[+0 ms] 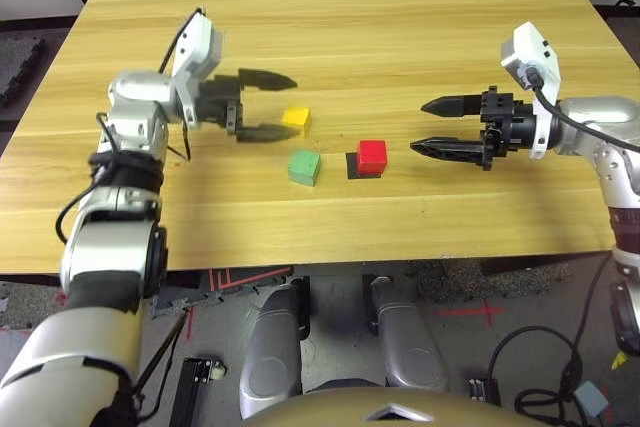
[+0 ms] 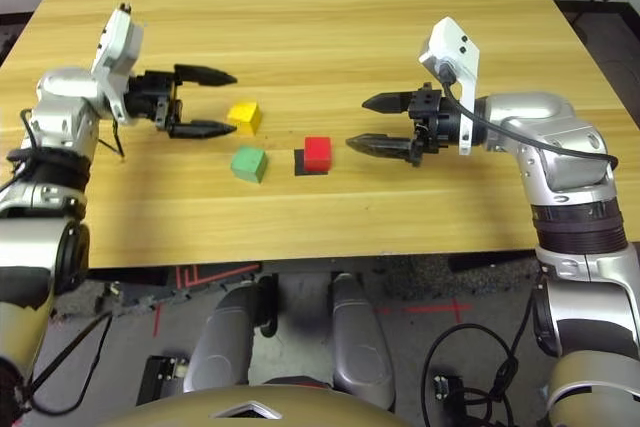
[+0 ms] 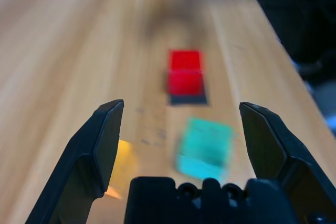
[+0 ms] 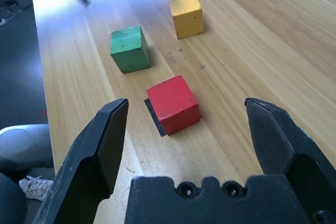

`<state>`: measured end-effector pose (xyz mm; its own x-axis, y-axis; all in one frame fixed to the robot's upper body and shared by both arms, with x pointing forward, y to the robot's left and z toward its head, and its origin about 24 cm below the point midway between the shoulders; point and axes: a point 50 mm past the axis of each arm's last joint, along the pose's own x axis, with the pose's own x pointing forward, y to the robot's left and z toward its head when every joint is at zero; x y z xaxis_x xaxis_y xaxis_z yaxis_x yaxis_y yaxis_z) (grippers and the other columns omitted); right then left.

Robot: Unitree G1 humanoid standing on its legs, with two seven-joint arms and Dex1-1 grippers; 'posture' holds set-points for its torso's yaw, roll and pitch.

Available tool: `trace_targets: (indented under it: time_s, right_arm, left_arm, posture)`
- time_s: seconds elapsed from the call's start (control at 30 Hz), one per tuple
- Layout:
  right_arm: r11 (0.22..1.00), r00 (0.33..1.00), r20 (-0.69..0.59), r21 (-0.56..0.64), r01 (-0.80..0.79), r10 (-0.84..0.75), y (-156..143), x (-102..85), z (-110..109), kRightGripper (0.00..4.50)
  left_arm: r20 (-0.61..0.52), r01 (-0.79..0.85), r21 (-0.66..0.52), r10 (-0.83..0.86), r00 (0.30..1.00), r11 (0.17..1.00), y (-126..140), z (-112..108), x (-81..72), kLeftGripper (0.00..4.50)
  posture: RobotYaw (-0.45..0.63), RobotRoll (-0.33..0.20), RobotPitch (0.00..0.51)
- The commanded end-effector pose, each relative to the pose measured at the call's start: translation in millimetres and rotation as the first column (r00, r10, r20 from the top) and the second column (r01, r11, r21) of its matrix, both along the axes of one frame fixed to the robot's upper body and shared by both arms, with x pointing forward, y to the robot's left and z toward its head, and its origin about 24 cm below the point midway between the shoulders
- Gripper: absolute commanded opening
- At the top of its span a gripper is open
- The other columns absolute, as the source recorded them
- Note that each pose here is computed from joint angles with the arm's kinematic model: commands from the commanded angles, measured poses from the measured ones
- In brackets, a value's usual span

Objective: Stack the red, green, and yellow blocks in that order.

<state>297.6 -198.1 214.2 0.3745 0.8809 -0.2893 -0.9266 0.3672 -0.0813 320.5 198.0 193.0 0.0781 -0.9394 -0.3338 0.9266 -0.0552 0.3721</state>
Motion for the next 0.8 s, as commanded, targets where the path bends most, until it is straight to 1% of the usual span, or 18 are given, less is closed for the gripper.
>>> trace_targets:
  time_s: [0.03,0.17,0.4,0.7,0.8]
  right_arm:
    - [1.0,1.0,0.002,0.004,-0.014,0.014,3,-3.4,0,4.47]
    - [1.0,1.0,0.003,0.009,-0.017,0.017,4,-2.8,0,4.47]
    - [1.0,1.0,0.001,0.016,-0.025,0.025,7,-3.5,0,4.47]
    - [1.0,1.0,0.002,0.014,-0.026,0.026,6,-5.9,0,4.47]
    - [1.0,1.0,0.004,0.015,-0.024,0.024,6,-5.7,0,4.47]
  left_arm:
    - [0.029,0.074,0.065,-0.076,0.997,0.995,-5,-6,-11.8,4.5]
    - [0.024,0.095,0.071,-0.097,0.995,0.993,-9,-10,-13.1,4.5]
    - [0.023,0.088,0.055,-0.089,0.996,0.995,-16,-13,-3.7,4.5]
    - [0.005,0.099,0.07,-0.1,0.995,0.993,-24,-29,2.4,4.5]
    - [0.002,0.111,0.099,-0.112,0.994,0.989,-26,-35,3.2,4.5]
  posture:
    - [0.16,-0.011,0.201]
    - [0.16,-0.008,0.203]
    - [0.16,-0.012,0.206]
    - [0.15,-0.016,0.209]
    - [0.15,-0.015,0.211]
